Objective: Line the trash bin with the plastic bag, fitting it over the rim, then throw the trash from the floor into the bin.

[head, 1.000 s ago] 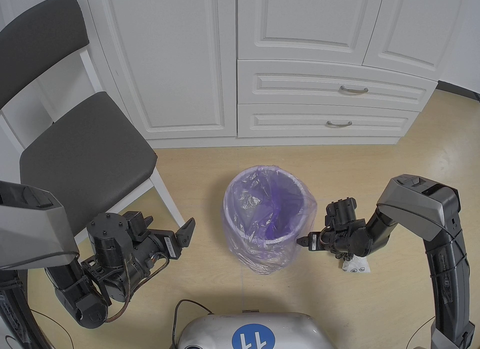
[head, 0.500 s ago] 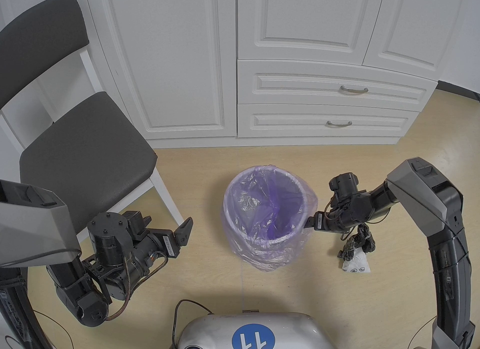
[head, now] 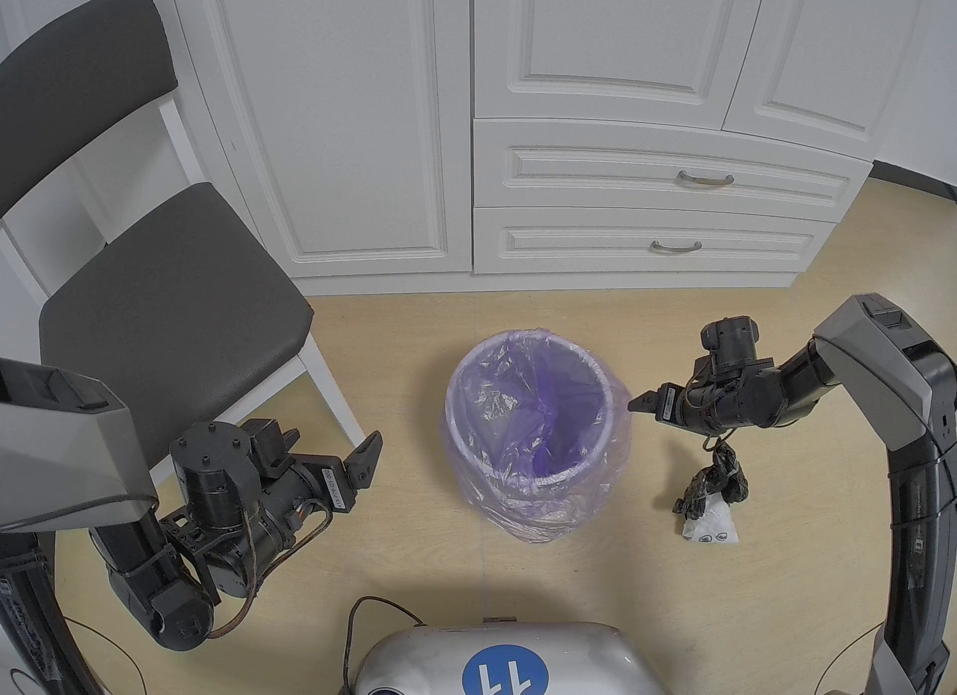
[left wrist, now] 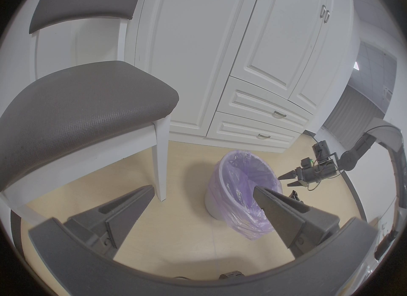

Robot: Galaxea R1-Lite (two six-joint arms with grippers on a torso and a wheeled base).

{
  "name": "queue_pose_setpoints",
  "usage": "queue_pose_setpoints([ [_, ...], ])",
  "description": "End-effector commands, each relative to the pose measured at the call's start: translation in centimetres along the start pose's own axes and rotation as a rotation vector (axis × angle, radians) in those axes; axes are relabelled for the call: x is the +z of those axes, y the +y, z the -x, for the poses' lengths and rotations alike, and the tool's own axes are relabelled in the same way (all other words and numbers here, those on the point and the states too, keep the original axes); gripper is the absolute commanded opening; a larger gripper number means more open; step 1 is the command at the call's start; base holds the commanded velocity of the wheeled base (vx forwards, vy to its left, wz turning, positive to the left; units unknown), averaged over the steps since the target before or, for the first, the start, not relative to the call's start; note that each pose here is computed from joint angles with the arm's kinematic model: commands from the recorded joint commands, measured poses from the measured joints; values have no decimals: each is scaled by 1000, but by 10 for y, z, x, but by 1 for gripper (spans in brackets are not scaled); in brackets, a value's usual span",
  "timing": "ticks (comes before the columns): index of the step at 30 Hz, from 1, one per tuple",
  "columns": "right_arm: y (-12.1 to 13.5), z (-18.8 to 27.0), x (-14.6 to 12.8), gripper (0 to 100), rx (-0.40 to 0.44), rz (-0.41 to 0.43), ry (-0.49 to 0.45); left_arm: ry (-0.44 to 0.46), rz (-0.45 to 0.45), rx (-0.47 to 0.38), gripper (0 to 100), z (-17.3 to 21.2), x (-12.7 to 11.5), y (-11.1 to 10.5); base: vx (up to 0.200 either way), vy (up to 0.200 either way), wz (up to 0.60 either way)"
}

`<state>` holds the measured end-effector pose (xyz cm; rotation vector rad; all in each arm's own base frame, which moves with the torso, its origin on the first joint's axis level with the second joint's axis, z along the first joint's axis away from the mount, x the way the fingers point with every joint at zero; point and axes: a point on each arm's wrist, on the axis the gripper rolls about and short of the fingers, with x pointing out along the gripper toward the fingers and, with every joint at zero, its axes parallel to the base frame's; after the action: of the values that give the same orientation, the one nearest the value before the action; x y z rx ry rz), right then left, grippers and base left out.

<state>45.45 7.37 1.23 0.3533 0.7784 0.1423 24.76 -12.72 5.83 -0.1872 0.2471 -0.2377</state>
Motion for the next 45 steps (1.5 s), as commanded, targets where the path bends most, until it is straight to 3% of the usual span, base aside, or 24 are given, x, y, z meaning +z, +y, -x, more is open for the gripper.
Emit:
queue_pose_setpoints([
  [1,-7,-52,-20,100,15,-92,-9,5,1,-4,100,-1,-1,-1,0,0,0],
  [7,-2,-74,-36,100,-10,-76,69,7,3,-6,100,-1,-2,-1,0,0,0],
  [9,-2,-85,-36,100,-47,-71,119,5,5,-5,100,-2,-2,-1,0,0,0],
  [14,-9,-106,-41,100,-186,-34,126,2,6,-5,100,-3,-1,-1,0,0,0],
  [27,-7,-103,-38,100,-207,-36,144,80,-15,8,100,-11,-24,0,0,0,0],
  [31,-1,-73,-22,100,-151,-56,143,100,-23,10,100,-17,-32,-2,0,0,0],
  [38,-4,-36,-18,100,-61,-73,110,61,-10,2,100,-11,-20,-4,0,0,0],
  [40,-9,-26,-18,100,-57,-79,89,44,-3,-2,100,-10,-15,-4,0,0,0],
  [41,-14,0,-16,100,-51,-94,36,41,7,-6,100,-10,-13,-3,0,0,0],
  [45,-15,52,-25,100,-37,-167,-27,53,60,-17,100,-18,-19,-4,0,0,0],
])
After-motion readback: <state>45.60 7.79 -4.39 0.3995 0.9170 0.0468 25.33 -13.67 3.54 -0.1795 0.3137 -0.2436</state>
